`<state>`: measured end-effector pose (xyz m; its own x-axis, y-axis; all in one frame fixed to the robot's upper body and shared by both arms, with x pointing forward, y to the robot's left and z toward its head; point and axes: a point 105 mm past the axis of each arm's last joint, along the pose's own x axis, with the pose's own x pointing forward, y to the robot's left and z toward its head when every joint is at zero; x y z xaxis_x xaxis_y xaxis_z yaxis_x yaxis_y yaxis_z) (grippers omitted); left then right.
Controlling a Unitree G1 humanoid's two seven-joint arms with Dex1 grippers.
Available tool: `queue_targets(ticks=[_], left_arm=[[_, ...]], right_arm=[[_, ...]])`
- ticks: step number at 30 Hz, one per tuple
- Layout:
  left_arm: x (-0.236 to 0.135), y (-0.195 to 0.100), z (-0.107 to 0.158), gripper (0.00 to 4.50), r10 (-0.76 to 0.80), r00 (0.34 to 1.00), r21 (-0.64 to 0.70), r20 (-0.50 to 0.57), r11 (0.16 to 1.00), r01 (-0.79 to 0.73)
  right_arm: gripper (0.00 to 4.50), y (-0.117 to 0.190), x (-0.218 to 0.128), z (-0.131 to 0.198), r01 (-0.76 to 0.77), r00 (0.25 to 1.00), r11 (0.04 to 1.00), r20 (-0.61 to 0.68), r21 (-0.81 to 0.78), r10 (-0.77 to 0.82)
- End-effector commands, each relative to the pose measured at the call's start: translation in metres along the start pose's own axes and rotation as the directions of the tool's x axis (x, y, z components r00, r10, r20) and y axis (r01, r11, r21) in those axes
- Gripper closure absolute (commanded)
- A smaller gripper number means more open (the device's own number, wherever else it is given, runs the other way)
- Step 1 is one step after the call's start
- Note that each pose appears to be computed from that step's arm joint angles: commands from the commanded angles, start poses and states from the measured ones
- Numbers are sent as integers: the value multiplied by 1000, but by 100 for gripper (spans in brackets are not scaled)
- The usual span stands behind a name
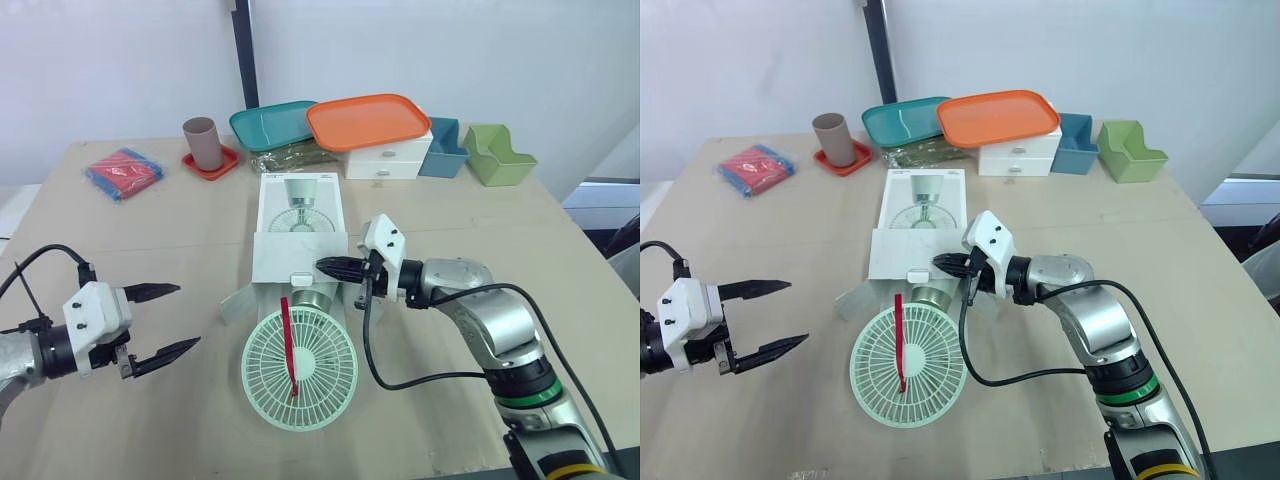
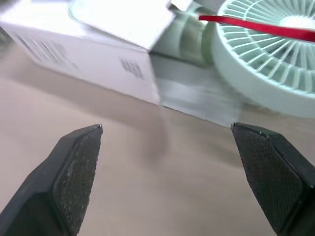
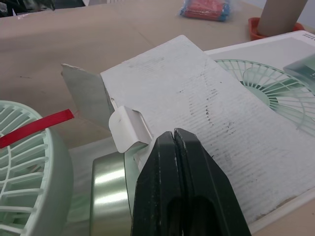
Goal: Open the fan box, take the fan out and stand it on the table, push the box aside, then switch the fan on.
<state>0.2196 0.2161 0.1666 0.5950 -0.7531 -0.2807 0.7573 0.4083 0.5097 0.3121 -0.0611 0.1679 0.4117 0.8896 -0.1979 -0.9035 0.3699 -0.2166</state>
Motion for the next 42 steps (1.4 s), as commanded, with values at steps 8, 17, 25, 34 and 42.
queue_targets(ticks=[8, 17, 25, 34, 42], left_arm=[[20, -35, 8, 0, -215, 973, 532, 80, 835, 140], [40, -58, 1, 0, -342, 932, 779, 120, 615, 126], [57, -61, 5, 0, -335, 919, 876, 207, 482, -21], [70, -69, 0, 0, -345, 911, 915, 225, 395, -77], [79, -74, 3, 0, -321, 907, 929, 272, 335, -160]], right_arm=[[395, 7, -7, 31, -74, 983, 997, 169, -4, 74], [3, 2, -57, 23, -94, 978, 991, 178, -99, 111], [3, 22, -97, -8, -190, 976, 966, 73, -176, 205], [3, 24, -102, -7, -180, 974, 945, 81, -274, 209], [3, 28, -98, -8, -182, 976, 947, 71, -264, 208]])
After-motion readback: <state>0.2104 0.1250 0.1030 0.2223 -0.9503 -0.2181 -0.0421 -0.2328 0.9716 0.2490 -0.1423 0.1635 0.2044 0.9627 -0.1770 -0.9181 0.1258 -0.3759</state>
